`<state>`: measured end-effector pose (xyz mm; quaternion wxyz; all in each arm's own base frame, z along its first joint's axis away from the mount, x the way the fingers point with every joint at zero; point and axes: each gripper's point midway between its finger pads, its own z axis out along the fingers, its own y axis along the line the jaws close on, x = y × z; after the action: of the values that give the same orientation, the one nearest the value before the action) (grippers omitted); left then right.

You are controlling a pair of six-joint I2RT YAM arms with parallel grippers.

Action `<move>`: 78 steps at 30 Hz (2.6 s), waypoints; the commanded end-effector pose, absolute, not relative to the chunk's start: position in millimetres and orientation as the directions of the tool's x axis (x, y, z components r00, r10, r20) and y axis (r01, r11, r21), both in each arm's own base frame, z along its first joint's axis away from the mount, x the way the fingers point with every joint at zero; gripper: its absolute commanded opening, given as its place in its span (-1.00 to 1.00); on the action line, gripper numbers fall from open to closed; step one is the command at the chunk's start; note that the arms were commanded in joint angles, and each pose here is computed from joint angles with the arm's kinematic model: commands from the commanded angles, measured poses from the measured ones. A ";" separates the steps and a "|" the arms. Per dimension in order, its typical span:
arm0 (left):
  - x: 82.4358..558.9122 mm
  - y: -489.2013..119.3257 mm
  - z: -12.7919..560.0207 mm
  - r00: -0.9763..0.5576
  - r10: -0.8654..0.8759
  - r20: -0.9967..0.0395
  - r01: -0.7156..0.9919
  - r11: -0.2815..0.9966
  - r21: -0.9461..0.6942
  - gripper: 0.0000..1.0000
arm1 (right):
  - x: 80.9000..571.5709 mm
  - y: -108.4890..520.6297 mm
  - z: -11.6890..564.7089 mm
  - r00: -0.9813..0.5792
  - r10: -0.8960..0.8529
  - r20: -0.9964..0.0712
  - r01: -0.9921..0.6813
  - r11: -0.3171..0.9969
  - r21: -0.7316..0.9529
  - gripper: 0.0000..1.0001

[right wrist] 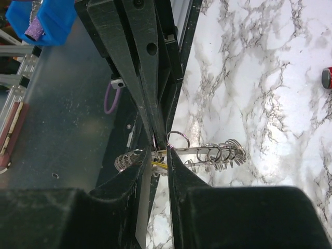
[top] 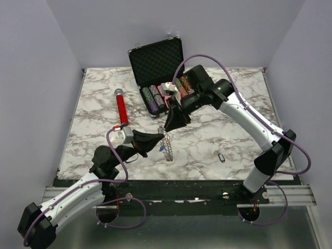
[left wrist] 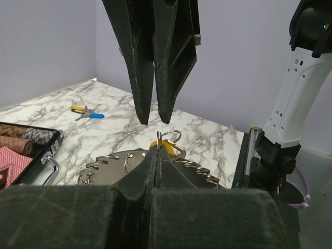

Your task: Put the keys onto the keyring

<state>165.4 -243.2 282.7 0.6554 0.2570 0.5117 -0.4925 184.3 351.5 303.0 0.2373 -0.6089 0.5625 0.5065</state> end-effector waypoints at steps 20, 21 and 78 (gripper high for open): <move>166.6 -232.8 318.1 0.065 -0.482 -0.874 0.902 0.404 -0.155 -1.00 | 169.3 355.9 291.8 -0.166 -0.456 -0.874 -0.903 -0.287 0.321 -0.65; 166.7 -232.0 319.4 0.067 -0.488 -0.870 0.901 0.405 -0.157 -1.00 | 169.4 355.4 291.0 -0.169 -0.457 -0.873 -0.902 -0.286 0.324 -0.65; 176.8 -253.0 281.3 0.035 0.081 -0.996 0.926 0.373 0.063 0.05 | 181.7 339.3 275.6 0.076 -0.539 -0.839 -0.946 -0.304 0.110 -0.99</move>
<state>180.7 -249.1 270.0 0.5786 0.3998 0.6119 -0.3617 182.8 338.1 268.8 0.2372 -0.6855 0.5458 0.4195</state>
